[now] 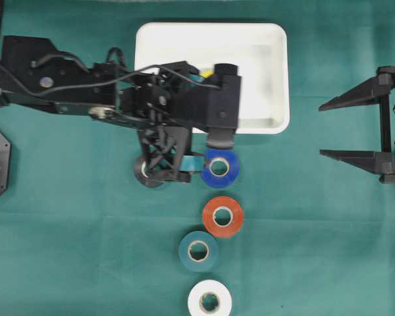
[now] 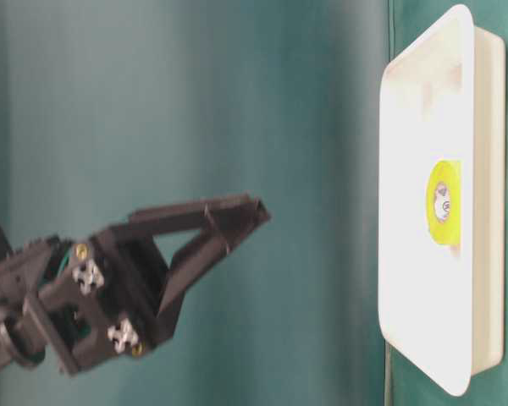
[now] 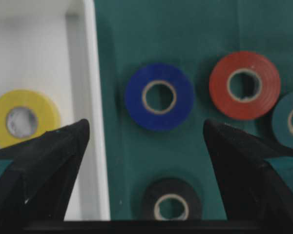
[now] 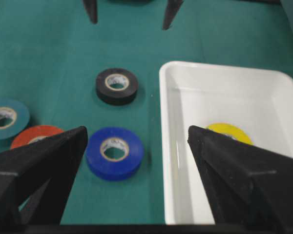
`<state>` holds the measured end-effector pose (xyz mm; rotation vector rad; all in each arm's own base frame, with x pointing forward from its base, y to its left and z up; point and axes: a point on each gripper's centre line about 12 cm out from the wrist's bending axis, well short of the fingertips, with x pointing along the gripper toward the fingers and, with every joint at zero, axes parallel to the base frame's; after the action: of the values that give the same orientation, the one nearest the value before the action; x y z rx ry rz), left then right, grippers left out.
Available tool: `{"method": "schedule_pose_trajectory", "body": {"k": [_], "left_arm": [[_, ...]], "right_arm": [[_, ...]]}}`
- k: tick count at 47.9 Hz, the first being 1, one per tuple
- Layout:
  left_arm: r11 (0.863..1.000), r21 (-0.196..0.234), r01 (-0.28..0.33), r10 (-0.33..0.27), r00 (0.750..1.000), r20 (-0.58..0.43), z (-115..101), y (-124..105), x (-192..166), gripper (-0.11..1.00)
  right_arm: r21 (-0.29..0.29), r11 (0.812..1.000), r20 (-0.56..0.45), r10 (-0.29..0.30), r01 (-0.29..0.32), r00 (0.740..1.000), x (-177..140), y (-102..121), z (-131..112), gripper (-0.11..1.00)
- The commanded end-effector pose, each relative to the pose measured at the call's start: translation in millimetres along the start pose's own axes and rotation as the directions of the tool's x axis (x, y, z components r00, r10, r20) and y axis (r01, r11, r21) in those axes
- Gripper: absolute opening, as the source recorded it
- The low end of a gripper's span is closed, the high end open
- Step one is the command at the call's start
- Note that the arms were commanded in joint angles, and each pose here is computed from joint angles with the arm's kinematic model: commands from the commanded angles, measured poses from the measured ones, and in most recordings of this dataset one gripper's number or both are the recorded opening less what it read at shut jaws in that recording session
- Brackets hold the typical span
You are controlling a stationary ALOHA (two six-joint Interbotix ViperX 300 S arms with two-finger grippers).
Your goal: Pick up the tape from a random location and place it into the white case.
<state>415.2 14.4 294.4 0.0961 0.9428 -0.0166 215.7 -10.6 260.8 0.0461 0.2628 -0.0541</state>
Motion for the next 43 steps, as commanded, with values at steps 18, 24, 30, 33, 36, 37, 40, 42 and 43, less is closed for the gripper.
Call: {"method": "schedule_pose_trajectory", "body": {"k": [18,24,30,33,36,37,40,42,43], "left_arm": [[0.999,-0.014,-0.032,0.035,0.965,0.258,-55,-3,-85,0.91],[0.999,-0.024,-0.036,0.042,0.945,0.325,-76,-5,-104,0.91],[0.999,-0.026,-0.038,0.045,0.929,0.369,-95,-8,-117,0.91],[0.999,-0.028,-0.041,0.048,0.92,0.388,-105,-9,-122,0.91],[0.999,-0.03,-0.041,0.05,0.912,0.408,-115,-10,-125,0.91],[0.999,-0.032,-0.042,0.051,0.907,0.417,-118,-11,-126,0.91],[0.999,-0.035,-0.042,0.053,0.895,0.442,-127,-12,-129,0.91],[0.998,-0.037,-0.042,0.055,0.886,0.461,-136,-13,-129,0.91],[0.998,-0.036,-0.043,0.055,0.879,0.474,-138,-14,-130,0.91]], "right_arm": [[-0.001,1.0,0.04,0.004,-0.004,0.999,-11,1,18,0.91],[-0.001,1.0,0.049,0.005,-0.005,0.999,-13,1,20,0.91],[-0.001,1.0,0.054,0.005,-0.005,0.999,-15,1,21,0.91],[-0.001,1.0,0.05,0.006,-0.006,0.999,-16,2,21,0.91],[-0.002,1.0,0.052,0.008,-0.008,0.999,-16,2,21,0.91],[-0.002,1.0,0.05,0.008,-0.008,0.999,-16,2,21,0.91],[0.0,1.0,0.049,0.008,-0.008,0.999,-16,2,20,0.91],[-0.002,1.0,0.047,0.008,-0.008,0.999,-16,2,20,0.91],[-0.002,1.0,0.049,0.008,-0.008,0.999,-16,2,20,0.91]]}}
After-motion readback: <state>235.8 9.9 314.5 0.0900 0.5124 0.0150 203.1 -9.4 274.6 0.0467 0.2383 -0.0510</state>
